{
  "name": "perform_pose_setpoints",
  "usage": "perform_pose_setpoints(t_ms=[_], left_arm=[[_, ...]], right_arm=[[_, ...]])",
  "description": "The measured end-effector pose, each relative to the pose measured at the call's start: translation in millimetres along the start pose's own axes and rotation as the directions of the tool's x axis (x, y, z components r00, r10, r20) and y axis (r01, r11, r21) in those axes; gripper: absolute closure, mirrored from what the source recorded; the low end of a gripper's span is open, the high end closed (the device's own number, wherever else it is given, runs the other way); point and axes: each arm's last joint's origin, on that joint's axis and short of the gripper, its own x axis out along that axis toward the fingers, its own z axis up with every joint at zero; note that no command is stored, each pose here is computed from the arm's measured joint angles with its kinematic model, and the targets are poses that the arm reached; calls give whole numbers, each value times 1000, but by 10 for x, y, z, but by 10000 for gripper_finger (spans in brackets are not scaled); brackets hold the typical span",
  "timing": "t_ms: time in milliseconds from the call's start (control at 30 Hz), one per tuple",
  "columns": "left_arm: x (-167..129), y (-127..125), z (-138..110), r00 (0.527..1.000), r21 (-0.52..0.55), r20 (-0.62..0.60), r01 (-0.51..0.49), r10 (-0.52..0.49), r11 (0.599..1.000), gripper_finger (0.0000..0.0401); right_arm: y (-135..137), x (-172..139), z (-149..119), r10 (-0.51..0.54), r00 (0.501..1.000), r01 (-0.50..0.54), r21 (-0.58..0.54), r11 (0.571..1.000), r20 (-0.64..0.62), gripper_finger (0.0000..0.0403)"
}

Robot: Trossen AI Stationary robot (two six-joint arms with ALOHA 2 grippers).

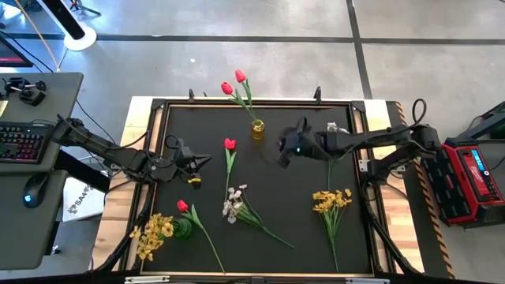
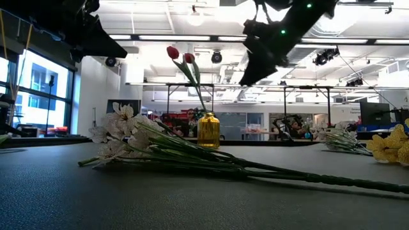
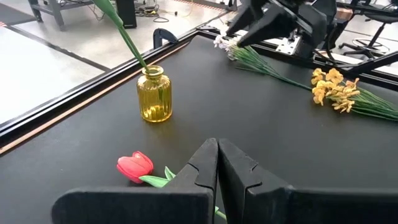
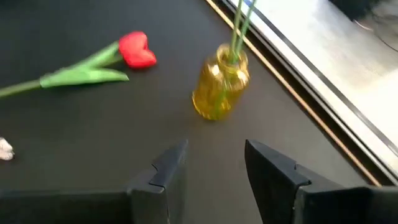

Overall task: Sort flowers into vase by color
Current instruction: Put the white flowers into the green vase

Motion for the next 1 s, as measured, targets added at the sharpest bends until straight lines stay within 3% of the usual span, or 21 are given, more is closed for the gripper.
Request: perform_pose_setpoints(t_ms=[133,300,567,733,1000], left_arm=[[19,-12,-19,1000,12,-11,-5,5,1000,401],[79,-51,-82,999,46,-41,-18,20,999,401],[154,-96,-166,996,58,-78,-36,41,998,401],[166,-107,-173,996,57,-79,-37,41,998,401],[169,-123,-144,998,47,-55,-25,28,999,401]], right_arm=[[140,-105,-164,-57,997,55,-39,998,-46,263],[224,-121,-569,-118,985,96,-165,982,-129,263],[193,-160,-1071,-98,918,67,-95,993,-385,264],[166,-265,-1181,-156,876,121,-104,987,-457,263],[5,-552,-1186,-192,857,189,-55,980,-478,263]])
